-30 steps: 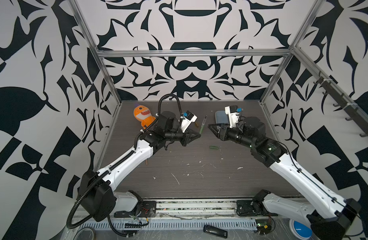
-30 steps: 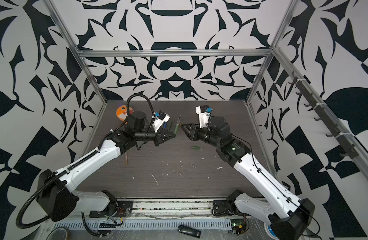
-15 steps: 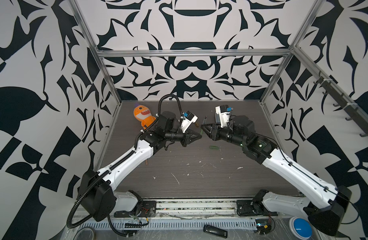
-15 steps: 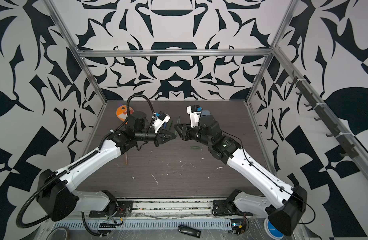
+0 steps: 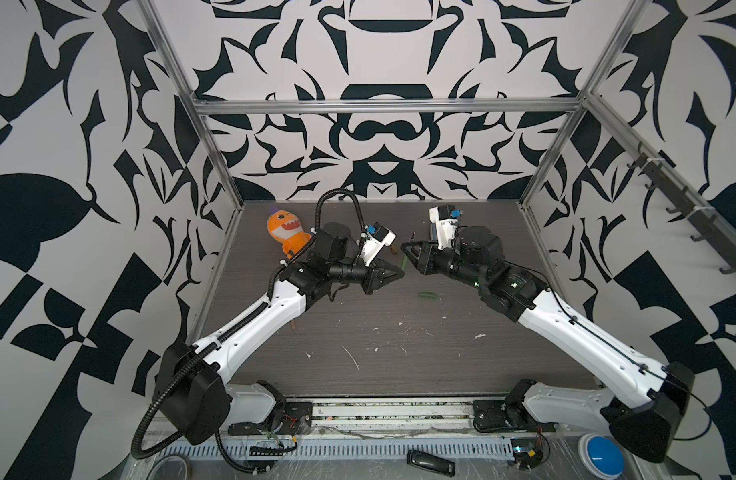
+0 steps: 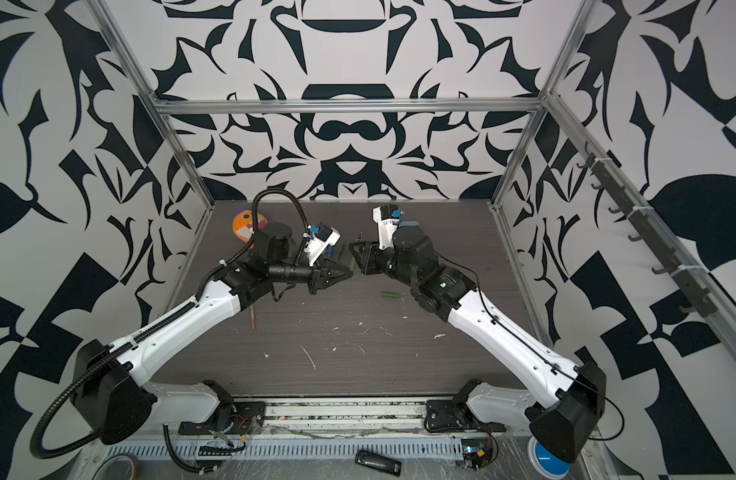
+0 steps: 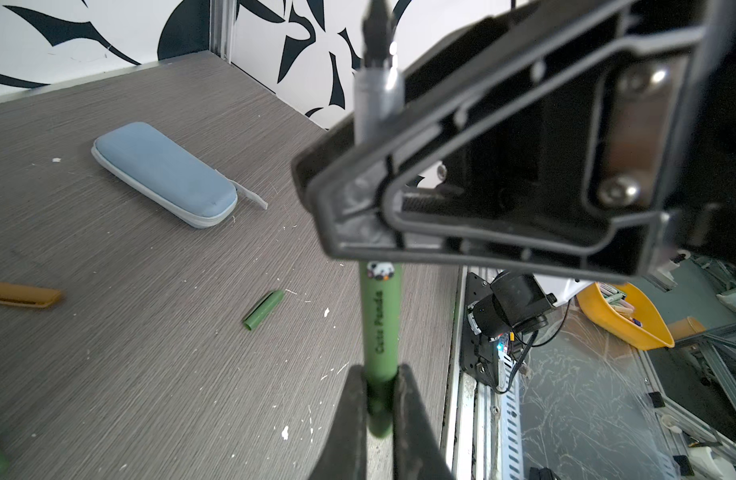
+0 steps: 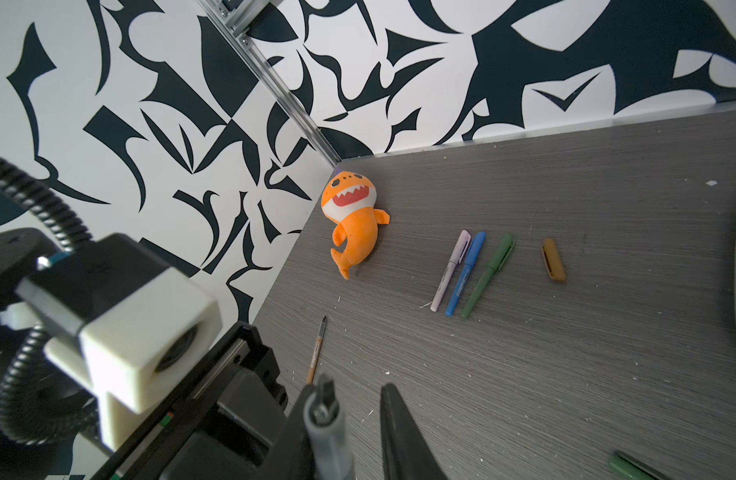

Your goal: Insert the pens into the pen caps

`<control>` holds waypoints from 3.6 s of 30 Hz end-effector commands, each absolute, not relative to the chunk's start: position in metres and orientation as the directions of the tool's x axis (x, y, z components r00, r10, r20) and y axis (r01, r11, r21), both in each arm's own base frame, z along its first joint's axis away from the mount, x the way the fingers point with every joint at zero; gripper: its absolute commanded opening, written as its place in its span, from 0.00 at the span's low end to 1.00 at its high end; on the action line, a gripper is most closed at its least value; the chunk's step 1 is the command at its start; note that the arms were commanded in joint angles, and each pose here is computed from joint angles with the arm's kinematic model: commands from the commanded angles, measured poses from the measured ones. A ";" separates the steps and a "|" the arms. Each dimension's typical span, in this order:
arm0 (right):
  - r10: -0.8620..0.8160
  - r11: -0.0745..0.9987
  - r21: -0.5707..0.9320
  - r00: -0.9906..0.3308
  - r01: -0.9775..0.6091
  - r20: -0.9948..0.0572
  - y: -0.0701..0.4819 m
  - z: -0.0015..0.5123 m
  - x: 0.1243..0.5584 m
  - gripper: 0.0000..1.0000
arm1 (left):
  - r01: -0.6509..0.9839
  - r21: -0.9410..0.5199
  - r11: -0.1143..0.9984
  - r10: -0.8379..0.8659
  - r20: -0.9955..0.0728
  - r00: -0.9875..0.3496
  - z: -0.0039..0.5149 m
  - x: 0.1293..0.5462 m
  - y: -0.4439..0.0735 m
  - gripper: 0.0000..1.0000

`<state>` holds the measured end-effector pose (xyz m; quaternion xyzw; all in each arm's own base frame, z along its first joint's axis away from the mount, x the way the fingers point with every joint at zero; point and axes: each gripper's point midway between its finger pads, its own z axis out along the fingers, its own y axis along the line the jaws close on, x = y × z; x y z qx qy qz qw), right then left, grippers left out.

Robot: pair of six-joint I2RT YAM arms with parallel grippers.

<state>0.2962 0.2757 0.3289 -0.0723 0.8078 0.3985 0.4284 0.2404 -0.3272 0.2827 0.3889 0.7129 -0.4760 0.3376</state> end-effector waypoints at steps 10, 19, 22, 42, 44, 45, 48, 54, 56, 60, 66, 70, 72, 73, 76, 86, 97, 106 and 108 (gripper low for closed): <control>0.302 0.608 0.621 -0.579 -0.495 -0.757 0.274 0.361 0.288 0.00 | 0.888 -0.411 0.209 0.220 -0.865 -0.452 0.291 0.233 -0.328 0.27; 0.309 0.579 0.645 -0.598 -0.498 -0.739 0.282 0.351 0.281 0.00 | 0.878 -0.430 0.209 0.222 -0.854 -0.471 0.286 0.235 -0.330 0.30; 0.306 0.570 0.650 -0.605 -0.503 -0.736 0.287 0.349 0.279 0.00 | 0.875 -0.436 0.211 0.221 -0.851 -0.477 0.285 0.236 -0.331 0.27; 0.339 0.548 0.660 -0.584 -0.514 -0.737 0.286 0.358 0.278 0.24 | 0.870 -0.439 0.224 0.219 -0.847 -0.484 0.283 0.240 -0.331 0.01; 0.342 0.559 0.656 -0.579 -0.507 -0.740 0.279 0.361 0.274 0.32 | 0.865 -0.423 0.268 0.217 -0.849 -0.482 0.280 0.245 -0.328 0.01; 0.344 0.571 0.654 -0.579 -0.497 -0.740 0.275 0.360 0.273 0.34 | 0.859 -0.415 0.299 0.216 -0.848 -0.485 0.278 0.250 -0.327 0.01; 0.352 0.635 0.634 -0.566 -0.441 -0.746 0.251 0.355 0.266 0.37 | 0.835 -0.382 0.396 0.210 -0.847 -0.488 0.272 0.264 -0.319 0.01; 0.316 0.815 0.523 -0.565 -0.250 -0.762 0.192 0.312 0.255 0.39 | 0.819 -0.359 0.447 0.184 -0.860 -0.477 0.273 0.271 -0.313 0.01; 0.284 0.876 0.454 -0.587 -0.163 -0.758 0.173 0.287 0.256 0.39 | 0.827 -0.359 0.433 0.175 -0.866 -0.468 0.276 0.268 -0.313 0.01; 0.160 0.943 0.319 -0.710 -0.095 -0.685 0.164 0.231 0.260 0.40 | 0.851 -0.378 0.366 0.159 -0.875 -0.457 0.283 0.258 -0.318 0.01; -0.026 0.993 0.080 -0.825 -0.086 -0.565 0.166 0.170 0.289 0.46 | 0.871 -0.389 0.300 0.176 -0.875 -0.451 0.285 0.244 -0.328 0.01; -0.077 0.996 -0.008 -0.857 -0.085 -0.510 0.170 0.144 0.318 0.49 | 0.884 -0.374 0.281 0.189 -0.881 -0.433 0.282 0.234 -0.333 0.01; -0.072 0.997 -0.021 -0.874 -0.070 -0.481 0.169 0.129 0.333 0.49 | 0.889 -0.368 0.272 0.193 -0.884 -0.425 0.281 0.230 -0.336 0.01; -0.067 0.997 -0.008 -0.883 -0.071 -0.464 0.171 0.122 0.340 0.49 | 0.887 -0.370 0.276 0.194 -0.883 -0.428 0.280 0.231 -0.336 0.01; -0.088 0.996 -0.031 -0.898 -0.083 -0.431 0.176 0.103 0.355 0.49 | 0.894 -0.350 0.280 0.170 -0.899 -0.404 0.292 0.228 -0.331 0.03; -0.099 0.994 -0.067 -0.942 -0.082 -0.320 0.186 0.054 0.369 0.48 | 0.897 -0.358 0.259 0.169 -0.897 -0.408 0.293 0.222 -0.334 0.03; -0.097 0.995 -0.006 -0.960 -0.099 -0.263 0.192 0.044 0.348 0.46 | 0.900 -0.356 0.253 0.169 -0.899 -0.403 0.295 0.221 -0.334 0.03; -0.085 0.996 -0.006 -0.967 -0.086 -0.238 0.178 0.038 0.319 0.46 | 0.904 -0.354 0.238 0.178 -0.899 -0.399 0.296 0.219 -0.335 0.03; -0.092 0.996 -0.006 -0.965 -0.093 -0.244 0.177 0.044 0.316 0.46 | 0.904 -0.358 0.234 0.179 -0.898 -0.402 0.296 0.219 -0.336 0.03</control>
